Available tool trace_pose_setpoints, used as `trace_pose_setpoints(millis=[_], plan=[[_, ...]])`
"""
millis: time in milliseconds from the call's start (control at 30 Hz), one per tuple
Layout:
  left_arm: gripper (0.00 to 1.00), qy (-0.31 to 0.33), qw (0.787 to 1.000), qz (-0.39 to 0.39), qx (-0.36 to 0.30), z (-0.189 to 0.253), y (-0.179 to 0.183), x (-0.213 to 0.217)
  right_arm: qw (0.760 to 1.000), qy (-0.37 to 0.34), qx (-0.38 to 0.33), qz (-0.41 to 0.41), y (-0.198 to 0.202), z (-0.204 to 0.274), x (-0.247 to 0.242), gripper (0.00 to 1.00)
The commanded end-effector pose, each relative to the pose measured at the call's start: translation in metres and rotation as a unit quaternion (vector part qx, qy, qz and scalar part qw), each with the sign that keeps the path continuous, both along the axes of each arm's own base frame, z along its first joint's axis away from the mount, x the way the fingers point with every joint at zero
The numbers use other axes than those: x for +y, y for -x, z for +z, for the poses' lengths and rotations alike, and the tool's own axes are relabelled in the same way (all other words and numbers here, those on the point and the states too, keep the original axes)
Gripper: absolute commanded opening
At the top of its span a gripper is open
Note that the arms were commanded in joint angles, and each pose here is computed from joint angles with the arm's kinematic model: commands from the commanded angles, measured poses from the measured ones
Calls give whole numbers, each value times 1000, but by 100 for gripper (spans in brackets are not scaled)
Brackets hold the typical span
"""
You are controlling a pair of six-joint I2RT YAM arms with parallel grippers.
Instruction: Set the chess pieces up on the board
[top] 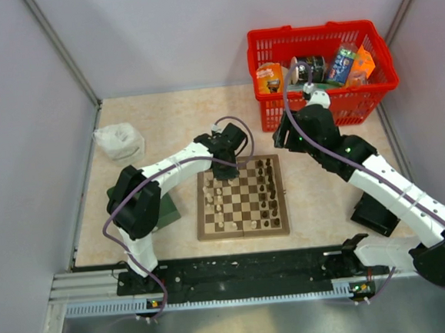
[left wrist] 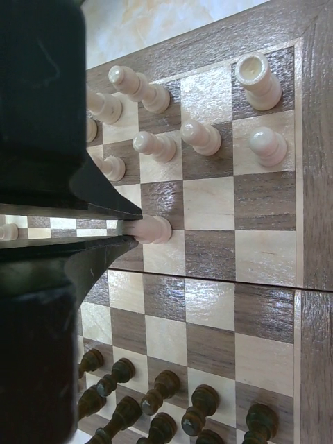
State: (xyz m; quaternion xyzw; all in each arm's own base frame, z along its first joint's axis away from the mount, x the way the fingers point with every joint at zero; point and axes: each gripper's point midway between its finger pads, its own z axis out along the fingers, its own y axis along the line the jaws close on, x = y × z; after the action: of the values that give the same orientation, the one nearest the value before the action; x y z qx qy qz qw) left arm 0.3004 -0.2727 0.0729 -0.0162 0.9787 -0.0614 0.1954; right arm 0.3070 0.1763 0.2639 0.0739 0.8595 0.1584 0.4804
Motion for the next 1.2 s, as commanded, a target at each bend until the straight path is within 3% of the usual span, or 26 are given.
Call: trace_pose_setpoints(millis=[0,100,567,900,1167], plan=[[8,4,1000,-2,-26,15,-10,-4,1000,-3,-9,-2,-6,1,-1,62],[0,9,999,-5,-33,22,-11,-5,1000,-3,-10,-2,-6,2,0,62],[0,22,989,2,-143,115,-31,17,1000,-9,-5,2,-7,-1,3,62],[0,-7,988,51,-146,116,-30,73,1000,-8,0,6,-7,-4,5,62],[0,-9,990,56,-126,97,-30,82,1000,-12,7,16,-6,-7,9,64]])
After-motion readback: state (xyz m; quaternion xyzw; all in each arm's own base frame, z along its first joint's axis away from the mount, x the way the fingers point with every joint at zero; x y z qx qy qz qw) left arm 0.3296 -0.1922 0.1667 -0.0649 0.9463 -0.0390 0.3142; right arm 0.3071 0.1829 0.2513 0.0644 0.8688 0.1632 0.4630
